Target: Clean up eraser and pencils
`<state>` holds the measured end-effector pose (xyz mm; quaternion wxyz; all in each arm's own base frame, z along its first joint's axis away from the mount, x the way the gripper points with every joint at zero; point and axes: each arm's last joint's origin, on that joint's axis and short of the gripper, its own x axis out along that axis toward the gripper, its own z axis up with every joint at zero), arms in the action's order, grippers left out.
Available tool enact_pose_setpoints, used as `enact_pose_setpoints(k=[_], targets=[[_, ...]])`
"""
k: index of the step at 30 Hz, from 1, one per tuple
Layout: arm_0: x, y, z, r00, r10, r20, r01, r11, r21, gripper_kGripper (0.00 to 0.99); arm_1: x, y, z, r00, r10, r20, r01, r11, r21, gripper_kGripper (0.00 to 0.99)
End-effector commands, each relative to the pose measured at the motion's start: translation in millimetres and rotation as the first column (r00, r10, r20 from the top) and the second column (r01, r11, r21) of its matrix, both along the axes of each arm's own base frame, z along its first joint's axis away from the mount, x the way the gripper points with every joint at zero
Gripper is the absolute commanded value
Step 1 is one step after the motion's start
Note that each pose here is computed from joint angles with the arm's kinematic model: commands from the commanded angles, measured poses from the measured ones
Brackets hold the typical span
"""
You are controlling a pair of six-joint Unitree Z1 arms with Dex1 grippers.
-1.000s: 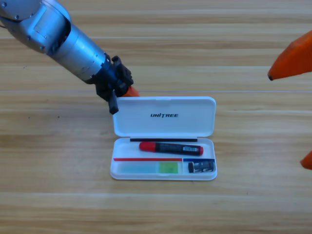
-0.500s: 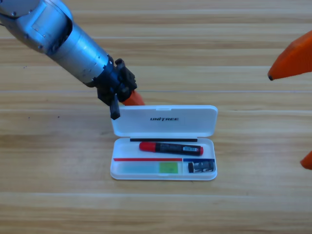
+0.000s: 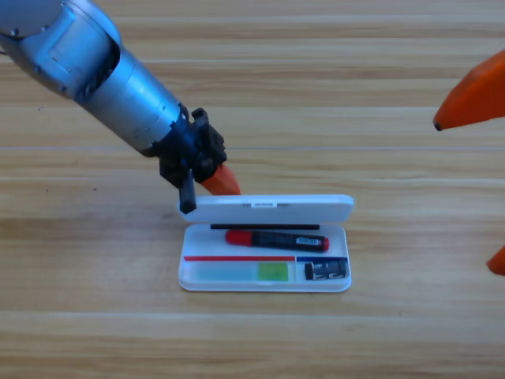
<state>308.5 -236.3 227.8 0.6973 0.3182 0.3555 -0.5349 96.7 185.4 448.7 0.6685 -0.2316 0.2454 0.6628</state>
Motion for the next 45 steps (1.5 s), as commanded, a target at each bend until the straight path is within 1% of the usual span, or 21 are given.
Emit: enact_pose_setpoints(k=[1, 10, 17, 45], targets=[[-19.4, -9.8, -14.7, 0.999, -0.028, -0.046, 0.030, 0.999, 0.030, 0.000, 10.3, 10.5, -14.0, 0.999, -0.007, -0.049, 0.006, 1.000, -0.031, 0.962], [-29.4, -11.7, -25.6, 0.997, -0.044, -0.056, 0.047, 0.998, 0.046, 0.000, 11.3, 12.2, -15.7, 0.998, -0.006, -0.056, 0.004, 0.999, -0.036, 0.962], [-32.5, -16.2, -32.8, 0.996, -0.068, -0.057, 0.072, 0.996, 0.060, 0.000, 11.9, 13.5, -17.1, 0.998, -0.002, -0.063, -0.001, 0.999, -0.038, 0.962], [-40.3, -10.3, -66.6, 0.993, -0.074, -0.089, 0.082, 0.993, 0.087, 0.000, 15.1, 19.0, -21.5, 0.997, 0.004, -0.082, -0.008, 0.999, -0.050, 0.962]])
